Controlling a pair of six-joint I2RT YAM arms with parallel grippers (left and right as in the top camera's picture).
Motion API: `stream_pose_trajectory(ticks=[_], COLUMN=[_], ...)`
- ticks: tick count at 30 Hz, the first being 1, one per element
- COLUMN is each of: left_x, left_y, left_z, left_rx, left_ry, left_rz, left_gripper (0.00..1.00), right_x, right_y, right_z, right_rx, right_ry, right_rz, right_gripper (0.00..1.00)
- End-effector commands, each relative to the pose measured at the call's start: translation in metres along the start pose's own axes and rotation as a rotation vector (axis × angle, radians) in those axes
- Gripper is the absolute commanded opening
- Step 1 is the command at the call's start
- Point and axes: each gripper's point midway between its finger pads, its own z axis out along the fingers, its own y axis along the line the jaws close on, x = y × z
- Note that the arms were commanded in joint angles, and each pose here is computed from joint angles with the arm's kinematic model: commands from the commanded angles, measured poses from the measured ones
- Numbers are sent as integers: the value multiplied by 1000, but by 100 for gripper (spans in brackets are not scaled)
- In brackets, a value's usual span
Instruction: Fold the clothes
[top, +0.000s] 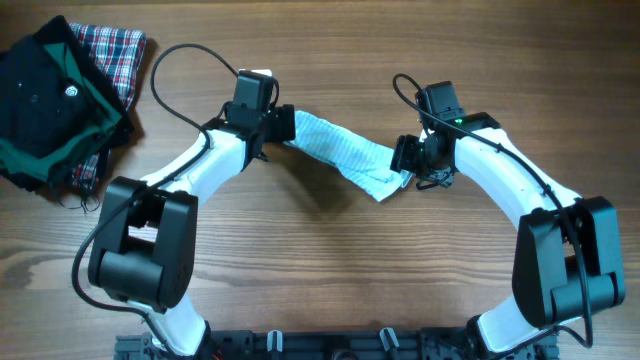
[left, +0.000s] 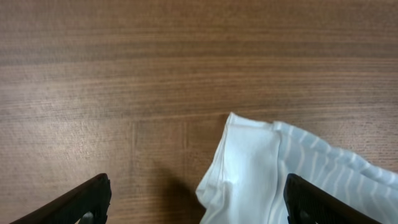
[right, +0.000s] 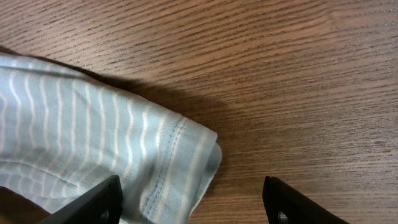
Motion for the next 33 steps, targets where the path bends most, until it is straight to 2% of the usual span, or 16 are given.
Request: stream_pose_trajectory(ticks=[1,8,13,14,15,17,19,20,21,23,27,33], left_x=[-17,-44,-55,-55,-52,-45,-36,-32,-29,-24,-21,-13], left_y=[4,-6,-31,-37,-46,-59,-72,-79,-85,-90,-91,-91], left_z=[2,-8,-16,-17,-19,-22,-27,-30,-33,-36,-37,-34], left_rx=[-16,13,146,184,237,316,403,445,484,523,532,526], left_ry=[-56,-103,-108,-101,-86,-53,-12,7,24,46,61,92], left_rz=[34,30,36,38,41,46,50,51,52,51,50,49], left_gripper=[88,90,90,88,85,76,39,25,16,6,4,4], right_x=[-14,-26,-23,-25,-26,-27,-29,-30,-32,-34,-32,-13], right_y=[9,32,46,51,57,69,83,88,94,100,104,111], right_z=[-15,-45,-49,-50,-52,-56,-61,-63,-65,-64,-49,-10], right_rx=[-33,-145,-224,-250,-279,-349,-422,-449,-470,-480,-471,-454], right_ry=[-45,-105,-88,-89,-90,-91,-89,-91,-99,-114,-90,21], right_rz=[-37,-70,-66,-55,-56,-60,-47,-45,-43,-46,-29,-23], right_gripper=[73,73,72,68,59,32,8,4,4,4,4,4])
